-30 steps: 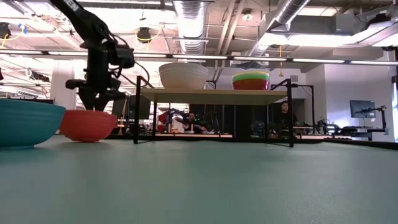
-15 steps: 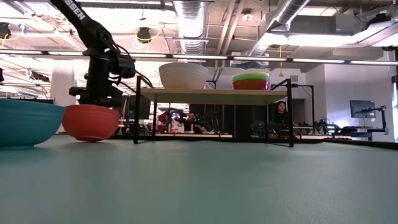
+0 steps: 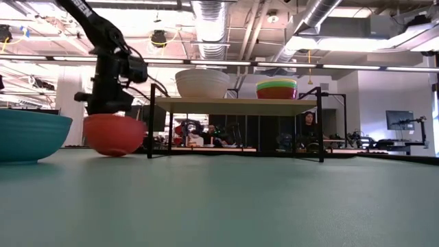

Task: Place and stack bowls onto a shelf
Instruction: Stack the large orange bowl on top of the large white bowl on the shelf

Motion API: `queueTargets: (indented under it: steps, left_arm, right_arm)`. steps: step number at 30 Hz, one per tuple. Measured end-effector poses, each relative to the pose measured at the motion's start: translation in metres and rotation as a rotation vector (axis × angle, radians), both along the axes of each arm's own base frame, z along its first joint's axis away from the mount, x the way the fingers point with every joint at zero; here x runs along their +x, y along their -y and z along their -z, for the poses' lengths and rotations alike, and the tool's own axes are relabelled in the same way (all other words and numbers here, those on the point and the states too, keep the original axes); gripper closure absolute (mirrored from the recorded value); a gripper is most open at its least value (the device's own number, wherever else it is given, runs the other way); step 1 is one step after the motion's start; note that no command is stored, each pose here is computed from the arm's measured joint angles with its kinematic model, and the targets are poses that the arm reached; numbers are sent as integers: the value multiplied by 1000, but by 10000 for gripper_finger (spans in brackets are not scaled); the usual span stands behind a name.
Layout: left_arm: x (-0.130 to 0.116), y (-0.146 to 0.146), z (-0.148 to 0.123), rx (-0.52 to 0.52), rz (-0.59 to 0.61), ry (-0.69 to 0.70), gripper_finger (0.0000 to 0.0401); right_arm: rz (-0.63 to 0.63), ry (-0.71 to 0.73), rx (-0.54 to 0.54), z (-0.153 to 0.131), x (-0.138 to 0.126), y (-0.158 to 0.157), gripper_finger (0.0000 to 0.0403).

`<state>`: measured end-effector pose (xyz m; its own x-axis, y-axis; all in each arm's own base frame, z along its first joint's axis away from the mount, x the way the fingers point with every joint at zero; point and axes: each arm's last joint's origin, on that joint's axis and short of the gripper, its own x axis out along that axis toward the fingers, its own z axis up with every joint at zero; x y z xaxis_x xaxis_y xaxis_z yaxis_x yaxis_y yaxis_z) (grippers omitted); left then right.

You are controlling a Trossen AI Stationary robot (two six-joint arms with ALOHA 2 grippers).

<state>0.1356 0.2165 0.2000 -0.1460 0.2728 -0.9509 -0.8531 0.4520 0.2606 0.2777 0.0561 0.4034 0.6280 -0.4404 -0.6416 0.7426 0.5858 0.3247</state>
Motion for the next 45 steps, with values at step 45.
queueTargets:
  steps: [45]
  left_arm:
    - [63,37,-213,469,186,845,401]
  right_arm:
    - [18,5,36,0,2,8,186]
